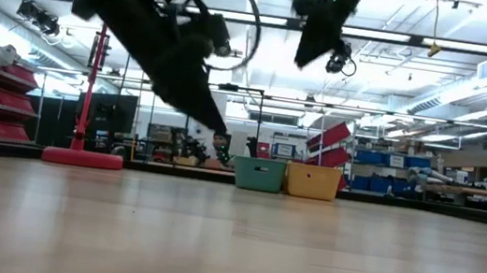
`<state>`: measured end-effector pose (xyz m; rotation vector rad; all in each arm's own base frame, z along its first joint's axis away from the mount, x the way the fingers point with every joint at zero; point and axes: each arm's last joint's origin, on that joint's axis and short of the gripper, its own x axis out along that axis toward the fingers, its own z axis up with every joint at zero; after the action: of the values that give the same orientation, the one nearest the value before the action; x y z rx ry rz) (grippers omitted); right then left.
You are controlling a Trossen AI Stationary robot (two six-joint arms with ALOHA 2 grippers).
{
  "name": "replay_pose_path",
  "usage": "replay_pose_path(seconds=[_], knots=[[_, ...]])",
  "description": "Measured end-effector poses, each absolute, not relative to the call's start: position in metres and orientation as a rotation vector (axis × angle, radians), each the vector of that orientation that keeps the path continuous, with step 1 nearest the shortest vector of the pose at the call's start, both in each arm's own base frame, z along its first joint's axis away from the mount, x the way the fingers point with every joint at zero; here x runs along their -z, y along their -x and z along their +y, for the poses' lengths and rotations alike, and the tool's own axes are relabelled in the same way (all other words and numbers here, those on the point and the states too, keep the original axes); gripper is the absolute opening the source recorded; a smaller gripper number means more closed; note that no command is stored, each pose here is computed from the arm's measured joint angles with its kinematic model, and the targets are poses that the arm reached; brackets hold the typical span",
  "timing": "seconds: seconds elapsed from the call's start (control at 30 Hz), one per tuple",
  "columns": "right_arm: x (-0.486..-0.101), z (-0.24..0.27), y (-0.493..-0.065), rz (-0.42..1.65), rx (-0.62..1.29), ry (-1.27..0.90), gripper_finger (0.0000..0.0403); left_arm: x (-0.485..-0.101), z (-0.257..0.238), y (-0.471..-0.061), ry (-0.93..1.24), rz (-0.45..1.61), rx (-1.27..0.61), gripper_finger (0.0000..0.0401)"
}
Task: Sort batteries
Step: Return to Home Position
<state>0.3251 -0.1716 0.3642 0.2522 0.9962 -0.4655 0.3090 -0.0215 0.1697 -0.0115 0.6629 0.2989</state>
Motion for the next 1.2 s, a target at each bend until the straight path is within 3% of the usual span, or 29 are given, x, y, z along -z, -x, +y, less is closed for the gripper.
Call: replay_pose_path(seconds=[0.17, 0.3, 0.53, 0.87, 1.2], knots=[[-0.399, -0.126, -0.295, 0.792, 0.429, -0.132, 0.008, -0.196, -0.019, -0.294, -0.051, 0.646, -0.307, 0.0092], [-0.403, -0.097, -0.266, 0.646, 0.398, -0.084, 0.0058, -0.215, -0.016, -0.285, -0.107, 0.603, -0.291, 0.0092], [-0.371, -0.06, -0.224, 0.414, 0.318, -0.037, 0.0005, -0.248, -0.006, -0.262, -0.156, 0.542, -0.291, 0.0092], [-0.317, -0.026, -0.183, 0.178, 0.201, -0.021, 0.0001, -0.281, 0.002, -0.233, -0.141, 0.438, -0.318, 0.0092], [-0.265, -0.01, -0.163, 0.085, 0.163, -0.033, 0.0, -0.244, 0.013, -0.189, -0.054, 0.266, -0.379, 0.0092]])
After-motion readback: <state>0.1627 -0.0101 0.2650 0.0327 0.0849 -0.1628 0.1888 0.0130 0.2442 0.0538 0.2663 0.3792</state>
